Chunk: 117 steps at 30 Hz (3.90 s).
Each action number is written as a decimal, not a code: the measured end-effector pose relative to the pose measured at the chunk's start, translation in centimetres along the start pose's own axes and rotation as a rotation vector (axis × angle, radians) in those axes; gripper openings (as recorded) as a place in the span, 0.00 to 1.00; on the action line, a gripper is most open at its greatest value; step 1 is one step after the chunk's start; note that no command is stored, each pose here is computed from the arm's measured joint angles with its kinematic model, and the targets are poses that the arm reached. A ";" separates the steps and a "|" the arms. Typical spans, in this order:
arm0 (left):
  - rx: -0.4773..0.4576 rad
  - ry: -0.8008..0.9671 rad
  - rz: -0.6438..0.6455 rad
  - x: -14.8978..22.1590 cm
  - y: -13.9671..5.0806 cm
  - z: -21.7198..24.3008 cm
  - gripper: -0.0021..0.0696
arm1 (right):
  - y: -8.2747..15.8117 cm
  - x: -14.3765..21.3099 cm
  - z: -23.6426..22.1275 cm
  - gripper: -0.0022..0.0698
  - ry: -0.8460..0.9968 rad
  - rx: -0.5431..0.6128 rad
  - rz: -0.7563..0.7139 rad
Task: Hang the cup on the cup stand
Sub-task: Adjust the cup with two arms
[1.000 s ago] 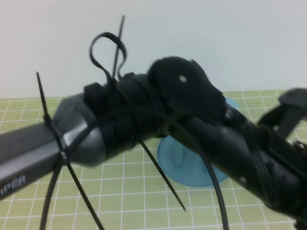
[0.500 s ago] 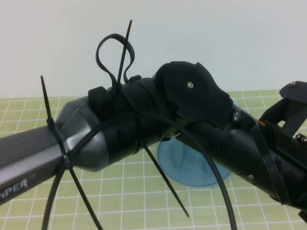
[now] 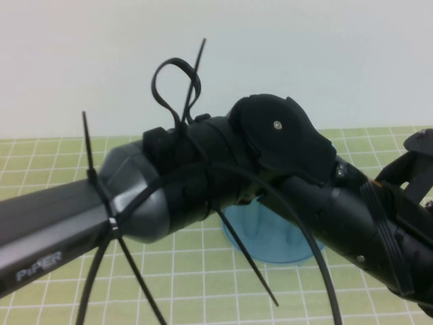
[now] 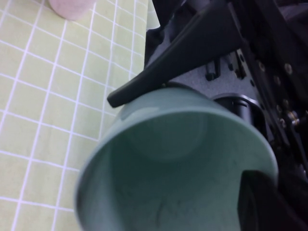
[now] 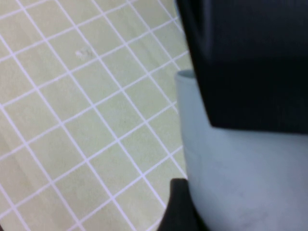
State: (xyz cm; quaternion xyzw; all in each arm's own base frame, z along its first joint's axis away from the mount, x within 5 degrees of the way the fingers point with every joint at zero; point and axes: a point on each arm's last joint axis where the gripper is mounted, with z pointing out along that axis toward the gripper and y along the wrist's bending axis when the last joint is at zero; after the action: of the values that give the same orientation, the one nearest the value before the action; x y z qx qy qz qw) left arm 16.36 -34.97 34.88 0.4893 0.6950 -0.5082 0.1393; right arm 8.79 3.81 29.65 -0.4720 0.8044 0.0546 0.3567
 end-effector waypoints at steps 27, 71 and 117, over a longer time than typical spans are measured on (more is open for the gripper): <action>0.012 0.001 0.053 0.0 0.1 0.2 0.03 | 0.0 0.0 0.2 0.81 -0.002 -0.008 0.009; -0.150 -0.072 0.006 -0.8 2.9 -1.5 0.03 | -2.4 4.3 -1.4 0.98 0.434 0.373 0.401; -0.061 -0.640 0.162 -5.6 2.4 -4.1 0.03 | 0.2 4.2 -0.5 0.98 -1.425 -0.052 1.794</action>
State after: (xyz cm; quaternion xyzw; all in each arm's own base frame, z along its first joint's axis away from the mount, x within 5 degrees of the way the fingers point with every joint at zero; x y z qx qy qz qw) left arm 22.26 -34.51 39.21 0.3542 0.5895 -0.6024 0.4051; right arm 7.08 0.71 27.30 0.4027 0.4649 0.5611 0.5540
